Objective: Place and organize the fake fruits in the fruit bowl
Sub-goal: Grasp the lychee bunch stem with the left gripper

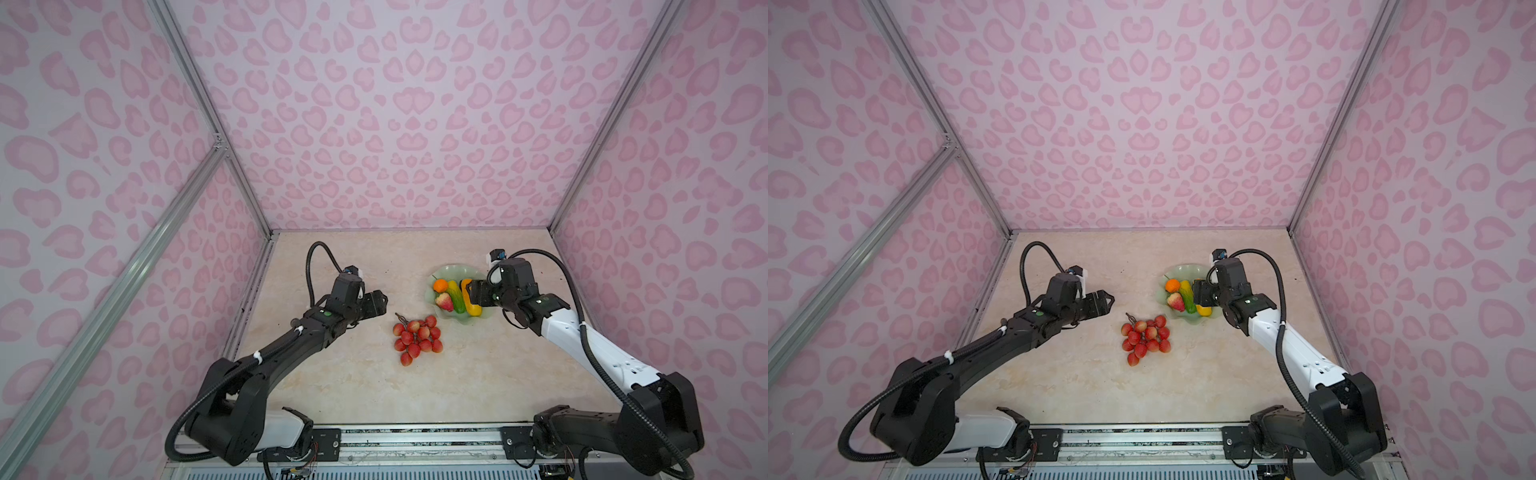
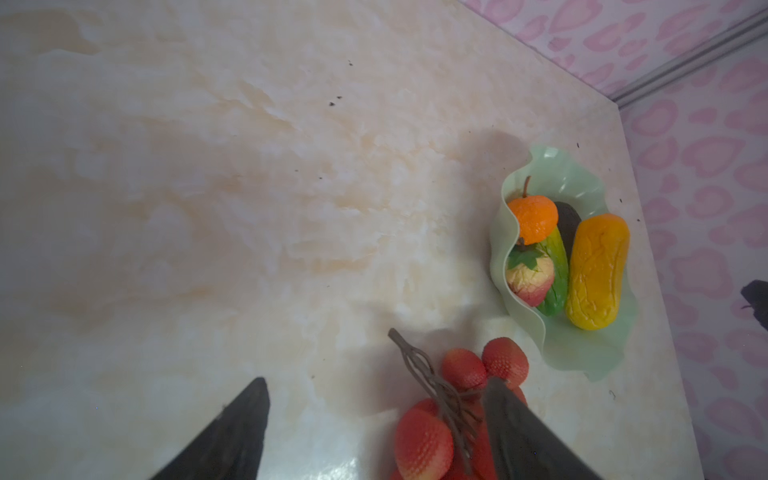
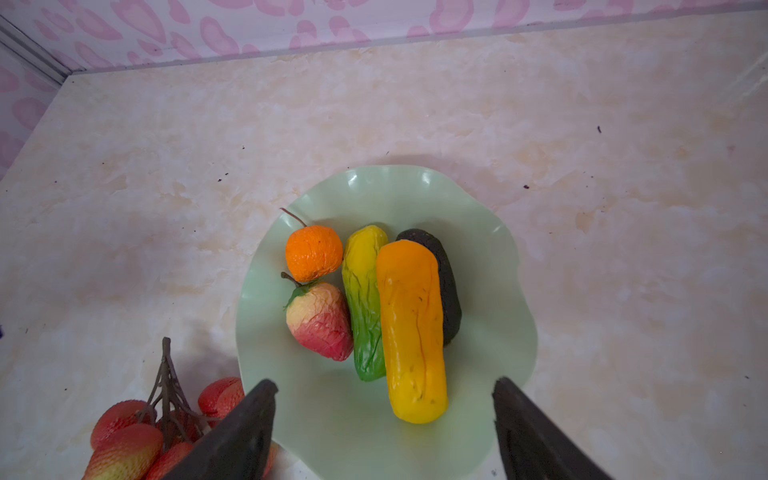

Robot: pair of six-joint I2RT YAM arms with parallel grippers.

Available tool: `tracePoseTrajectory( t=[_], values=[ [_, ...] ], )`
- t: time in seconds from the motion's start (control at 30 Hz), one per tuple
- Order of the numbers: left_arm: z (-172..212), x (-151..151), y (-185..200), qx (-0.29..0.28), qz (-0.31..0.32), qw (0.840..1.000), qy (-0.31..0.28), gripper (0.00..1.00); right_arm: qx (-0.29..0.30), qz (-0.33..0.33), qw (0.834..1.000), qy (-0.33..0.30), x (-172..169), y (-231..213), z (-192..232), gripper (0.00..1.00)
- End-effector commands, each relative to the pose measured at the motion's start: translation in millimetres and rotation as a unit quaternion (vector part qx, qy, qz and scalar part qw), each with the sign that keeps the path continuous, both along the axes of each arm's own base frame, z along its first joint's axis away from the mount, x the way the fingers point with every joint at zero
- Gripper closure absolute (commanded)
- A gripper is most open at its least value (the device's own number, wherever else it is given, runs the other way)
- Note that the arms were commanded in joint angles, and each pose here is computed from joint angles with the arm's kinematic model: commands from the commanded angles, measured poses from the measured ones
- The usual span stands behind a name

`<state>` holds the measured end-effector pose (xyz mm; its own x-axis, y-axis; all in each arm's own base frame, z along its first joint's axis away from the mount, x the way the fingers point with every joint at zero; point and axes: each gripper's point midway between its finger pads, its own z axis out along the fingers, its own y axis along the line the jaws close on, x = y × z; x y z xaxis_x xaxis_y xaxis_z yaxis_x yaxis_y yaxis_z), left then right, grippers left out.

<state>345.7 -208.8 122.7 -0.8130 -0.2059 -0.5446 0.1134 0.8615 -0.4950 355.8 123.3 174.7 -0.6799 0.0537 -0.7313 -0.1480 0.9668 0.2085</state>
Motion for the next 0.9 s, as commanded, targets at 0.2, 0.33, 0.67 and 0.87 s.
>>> tracePoseTrajectory(
  t=[0.2, 0.33, 0.67, 0.87],
  values=[
    [-65, -16, -71, 0.037, -0.112, 0.987, 0.11, 0.27, 0.007, -0.004, 1.0, -0.027, -13, -7, 14, 0.15],
    [-90, -26, -74, 0.058, -0.113, 0.982, 0.139, 0.28, 0.01, -0.003, 0.999, -0.037, -15, -7, 17, 0.14],
    [-105, -28, -97, 0.043, -0.127, 0.978, 0.158, 0.47, 0.01, -0.01, 0.999, -0.037, -15, -10, 16, 0.13],
    [-104, -31, -94, 0.045, -0.123, 0.978, 0.16, 0.6, 0.012, -0.012, 0.999, -0.038, -15, -11, 15, 0.13]
  ],
)
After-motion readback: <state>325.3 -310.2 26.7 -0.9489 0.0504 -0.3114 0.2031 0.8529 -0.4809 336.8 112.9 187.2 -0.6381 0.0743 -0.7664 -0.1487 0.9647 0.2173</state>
